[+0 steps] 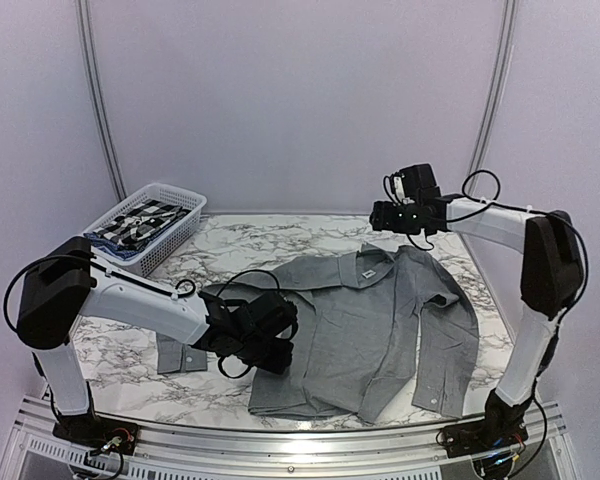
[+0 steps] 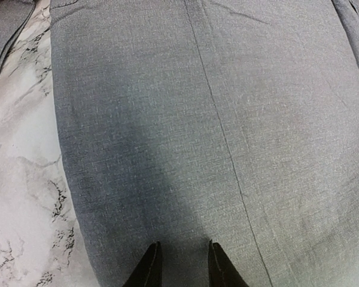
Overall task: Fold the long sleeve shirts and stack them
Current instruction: Flatten out the crumpled shirt at the center of the board.
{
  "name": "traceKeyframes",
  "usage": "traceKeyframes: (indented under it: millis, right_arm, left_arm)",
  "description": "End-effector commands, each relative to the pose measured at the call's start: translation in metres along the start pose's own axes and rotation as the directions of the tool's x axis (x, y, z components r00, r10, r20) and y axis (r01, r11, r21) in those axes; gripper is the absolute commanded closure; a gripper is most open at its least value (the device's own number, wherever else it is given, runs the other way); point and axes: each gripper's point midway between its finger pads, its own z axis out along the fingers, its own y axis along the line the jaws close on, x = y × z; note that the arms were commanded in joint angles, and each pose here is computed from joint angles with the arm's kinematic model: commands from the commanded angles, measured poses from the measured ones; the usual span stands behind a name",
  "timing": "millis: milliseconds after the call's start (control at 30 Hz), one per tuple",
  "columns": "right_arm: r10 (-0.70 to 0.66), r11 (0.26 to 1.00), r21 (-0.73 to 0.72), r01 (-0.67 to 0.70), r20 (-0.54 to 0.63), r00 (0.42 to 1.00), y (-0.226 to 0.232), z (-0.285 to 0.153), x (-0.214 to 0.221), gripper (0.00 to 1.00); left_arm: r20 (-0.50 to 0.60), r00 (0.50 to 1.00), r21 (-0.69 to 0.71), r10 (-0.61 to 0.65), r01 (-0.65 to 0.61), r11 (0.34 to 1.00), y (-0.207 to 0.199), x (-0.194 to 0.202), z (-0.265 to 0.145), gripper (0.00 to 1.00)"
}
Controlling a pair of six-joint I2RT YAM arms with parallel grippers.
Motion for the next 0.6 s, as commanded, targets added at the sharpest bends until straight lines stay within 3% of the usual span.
traceKeyframes:
  millis: [0, 200, 367, 567]
  right_arm:
    - [-0.059, 0.996, -0.068, 0.059, 0.006, 0.998, 0.025, -0.042, 0.016, 0.24]
    - [-0.158, 0.983, -0.106, 0.15, -0.064, 0.985, 0.054, -0.05, 0.082, 0.36]
    - [-0.096, 0.989, -0.128, 0.075, -0.169, 0.981, 0.051, -0.04, 0.125, 0.43]
    - [-0.065, 0.981, -0.191, 0.024, -0.211, 0.975, 0.057, -0.031, 0.155, 0.43]
  left_arm:
    - [-0.086, 0.996, -0.032, 0.007, -0.01, 0.999, 0.011, 0.028, 0.003, 0.73]
    - [-0.091, 0.996, -0.029, 0.002, -0.005, 1.0, 0.011, 0.029, 0.003, 0.74]
    - [-0.097, 0.995, -0.031, -0.001, -0.002, 1.0, 0.012, 0.032, 0.005, 0.74]
    - [-0.095, 0.995, -0.031, -0.008, 0.005, 1.0, 0.012, 0.032, 0.006, 0.74]
